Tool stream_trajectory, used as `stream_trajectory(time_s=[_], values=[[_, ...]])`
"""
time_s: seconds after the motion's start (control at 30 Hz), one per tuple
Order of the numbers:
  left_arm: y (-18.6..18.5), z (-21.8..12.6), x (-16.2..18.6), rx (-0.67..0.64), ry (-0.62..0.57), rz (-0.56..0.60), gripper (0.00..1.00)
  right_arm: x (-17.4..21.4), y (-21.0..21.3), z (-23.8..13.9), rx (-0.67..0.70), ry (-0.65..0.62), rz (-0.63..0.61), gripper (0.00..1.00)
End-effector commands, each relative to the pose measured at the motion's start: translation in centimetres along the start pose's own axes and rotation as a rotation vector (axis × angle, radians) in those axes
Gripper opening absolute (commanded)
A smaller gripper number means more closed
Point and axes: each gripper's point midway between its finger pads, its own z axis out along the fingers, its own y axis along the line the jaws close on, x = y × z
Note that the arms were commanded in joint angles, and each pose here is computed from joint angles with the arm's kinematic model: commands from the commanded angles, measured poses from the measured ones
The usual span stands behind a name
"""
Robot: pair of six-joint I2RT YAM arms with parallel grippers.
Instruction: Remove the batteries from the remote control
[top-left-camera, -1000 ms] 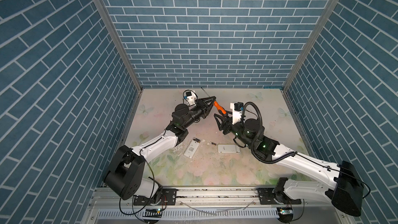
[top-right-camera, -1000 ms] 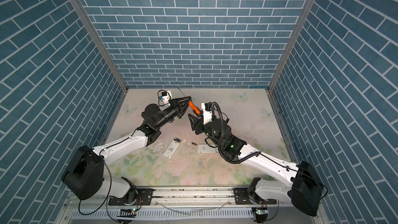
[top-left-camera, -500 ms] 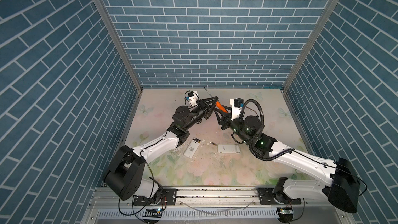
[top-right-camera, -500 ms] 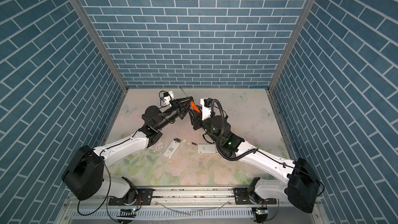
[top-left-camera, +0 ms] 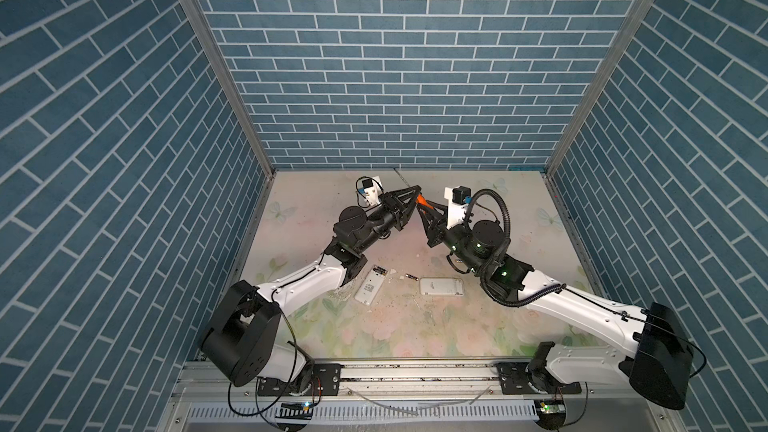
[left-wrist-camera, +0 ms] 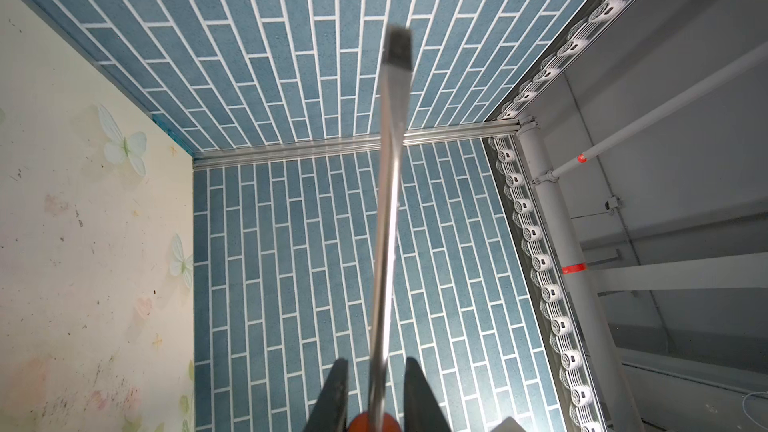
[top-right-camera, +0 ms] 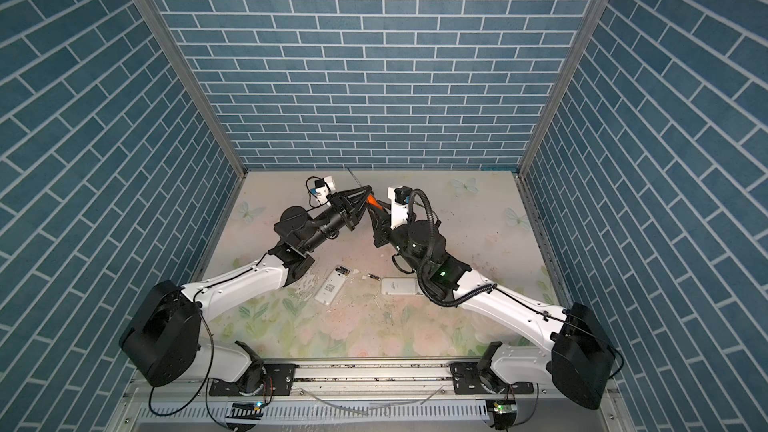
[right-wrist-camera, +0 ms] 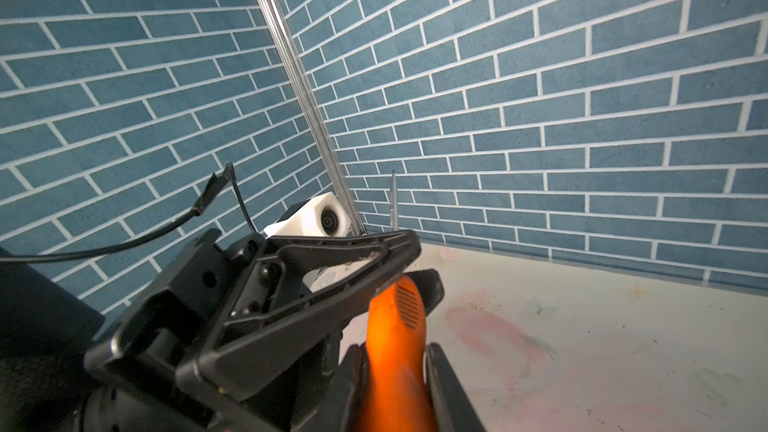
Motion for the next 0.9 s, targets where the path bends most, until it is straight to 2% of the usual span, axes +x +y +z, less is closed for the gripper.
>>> stream_trajectory(time_s=[0.0,0.13,0.17,0.43,0.53,0.63,0.73,0.87], values=[[0.4,-0.1,2.0,0.008,0.069,0.003,0.00,-4.7,1.1,-0.1,-0.040,-0.121,0.013,0.10],[1.3,-0.5,2.1,-0.014,0.067,0.011,0.00,-5.0,0.8,-0.5,-0.027,-0.105,0.010,0.00],[1.6,-0.7,2.1,-0.021,0.068,0.020,0.00,-5.0,0.8,-0.7,-0.025,-0.099,0.011,0.00],[2.8,-2.8,1.1,-0.119,0.038,0.168,0.45,-4.8,-0.2,-2.9,0.039,0.006,0.001,0.00],[3.2,-4.1,0.2,-0.168,0.021,0.229,0.55,-4.8,-1.3,-4.1,0.104,0.068,-0.005,0.00],[3.7,-5.5,0.0,-0.233,0.040,0.298,0.60,-4.4,-2.6,-5.3,0.188,0.157,-0.019,0.00],[5.9,-8.2,0.6,-0.398,0.105,0.420,0.64,-4.4,-3.1,-6.7,0.226,0.231,-0.033,0.00],[9.7,-14.5,1.0,-0.741,0.213,0.603,0.72,-4.4,-3.5,-8.9,0.263,0.324,-0.040,0.00]])
